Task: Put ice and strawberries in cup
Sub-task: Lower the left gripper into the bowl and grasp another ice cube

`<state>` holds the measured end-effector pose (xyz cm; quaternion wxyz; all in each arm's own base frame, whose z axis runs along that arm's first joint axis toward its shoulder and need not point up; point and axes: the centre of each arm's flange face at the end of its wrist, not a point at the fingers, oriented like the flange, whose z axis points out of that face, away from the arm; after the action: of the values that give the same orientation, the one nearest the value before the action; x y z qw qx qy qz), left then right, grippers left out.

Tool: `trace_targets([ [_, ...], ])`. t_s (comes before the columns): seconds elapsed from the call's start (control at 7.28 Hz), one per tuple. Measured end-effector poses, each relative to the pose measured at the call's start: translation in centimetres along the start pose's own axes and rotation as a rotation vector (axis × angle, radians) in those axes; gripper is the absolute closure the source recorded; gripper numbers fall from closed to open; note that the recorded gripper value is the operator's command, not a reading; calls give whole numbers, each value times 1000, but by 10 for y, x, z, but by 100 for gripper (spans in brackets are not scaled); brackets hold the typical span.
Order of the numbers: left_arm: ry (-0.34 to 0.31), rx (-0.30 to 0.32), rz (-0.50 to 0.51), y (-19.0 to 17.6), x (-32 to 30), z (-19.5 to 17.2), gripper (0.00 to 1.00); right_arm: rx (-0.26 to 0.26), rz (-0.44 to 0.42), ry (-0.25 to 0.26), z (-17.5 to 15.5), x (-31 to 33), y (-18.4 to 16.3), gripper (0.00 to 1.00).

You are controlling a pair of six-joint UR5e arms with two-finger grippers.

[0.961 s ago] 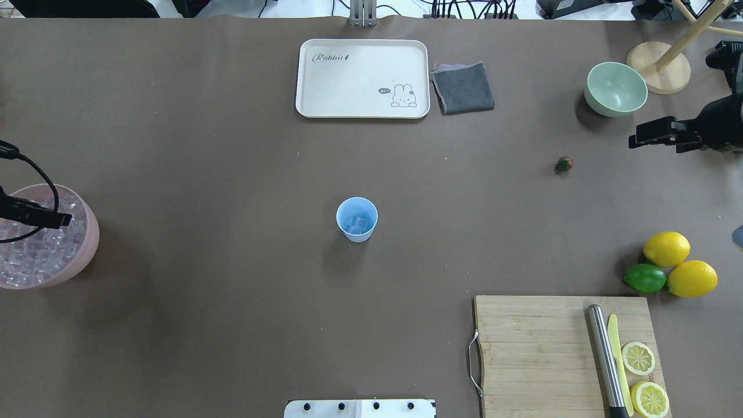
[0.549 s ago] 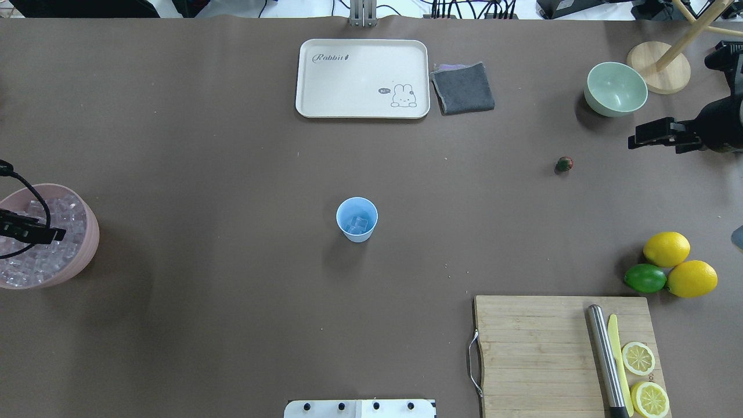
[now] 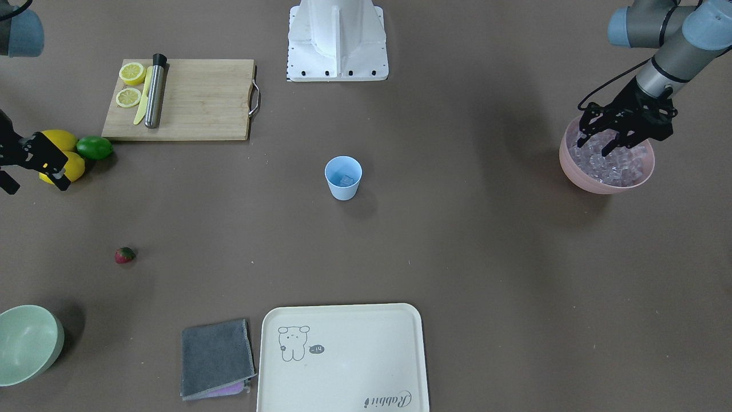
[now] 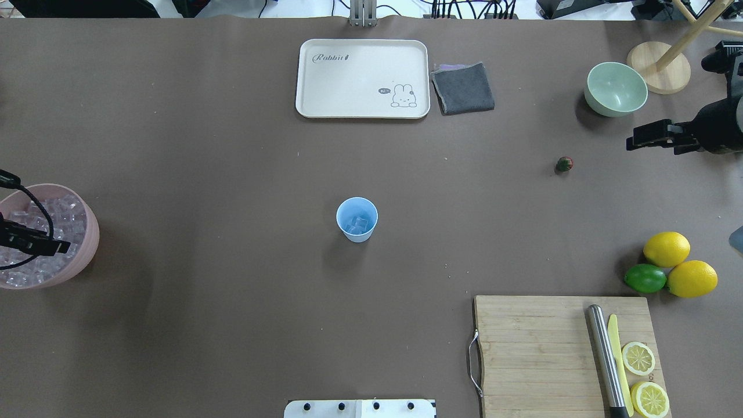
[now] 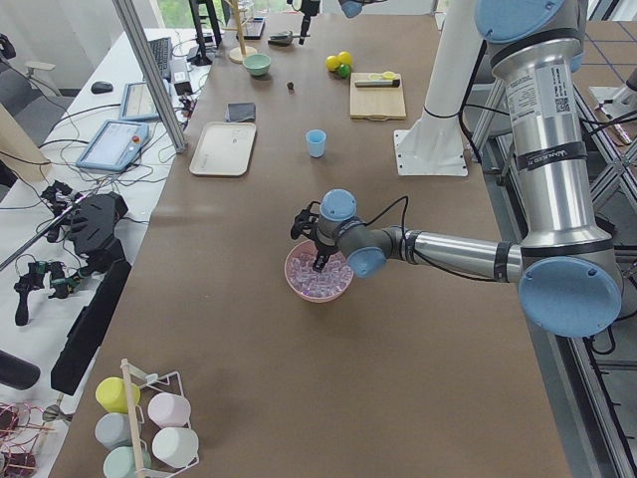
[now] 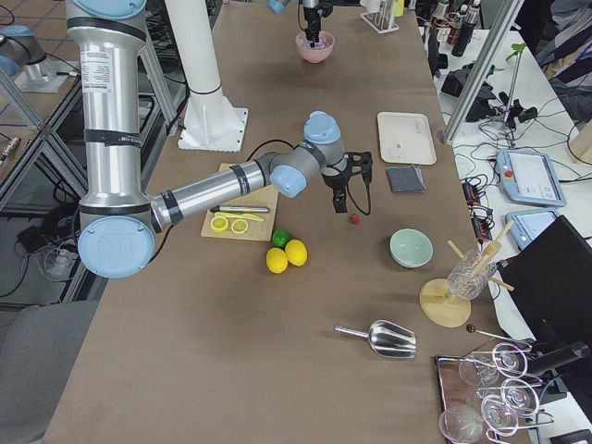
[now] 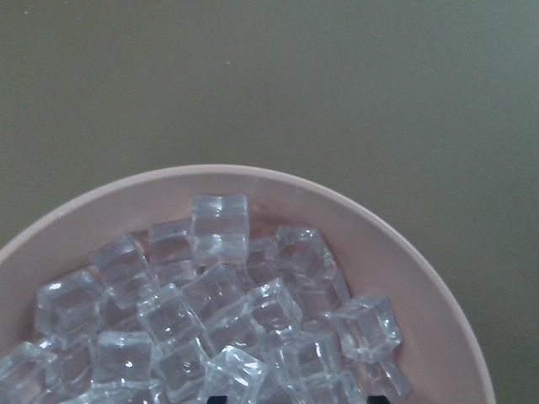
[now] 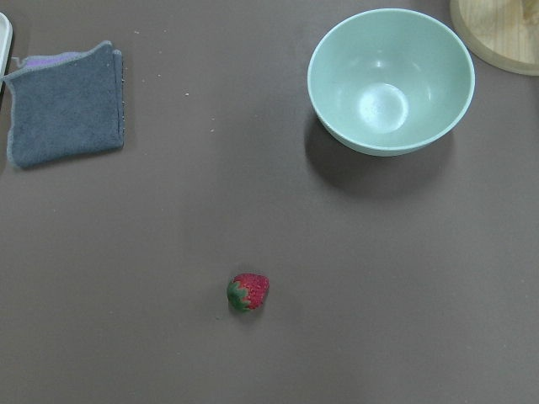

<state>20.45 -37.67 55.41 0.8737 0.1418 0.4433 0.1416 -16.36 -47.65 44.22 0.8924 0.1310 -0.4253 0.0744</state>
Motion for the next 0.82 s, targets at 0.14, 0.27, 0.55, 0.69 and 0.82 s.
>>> trace_targets([
  [0.14,16,-5,3,2,1,-1,37,0,-1,0,0,0,0,0],
  [0.27,28,-10,5,5,1,-1,37,0,-1,0,0,-1,1,0],
  [0.55,41,-22,5,13,-2,-1,39,-1,-3,0,2,-2,1,0],
  [0.69,44,-23,7,15,-2,-1,40,-1,-4,-2,2,-2,2,0],
  [0.82,47,-25,9,16,-2,0,41,-1,-4,-2,2,-2,2,0],
])
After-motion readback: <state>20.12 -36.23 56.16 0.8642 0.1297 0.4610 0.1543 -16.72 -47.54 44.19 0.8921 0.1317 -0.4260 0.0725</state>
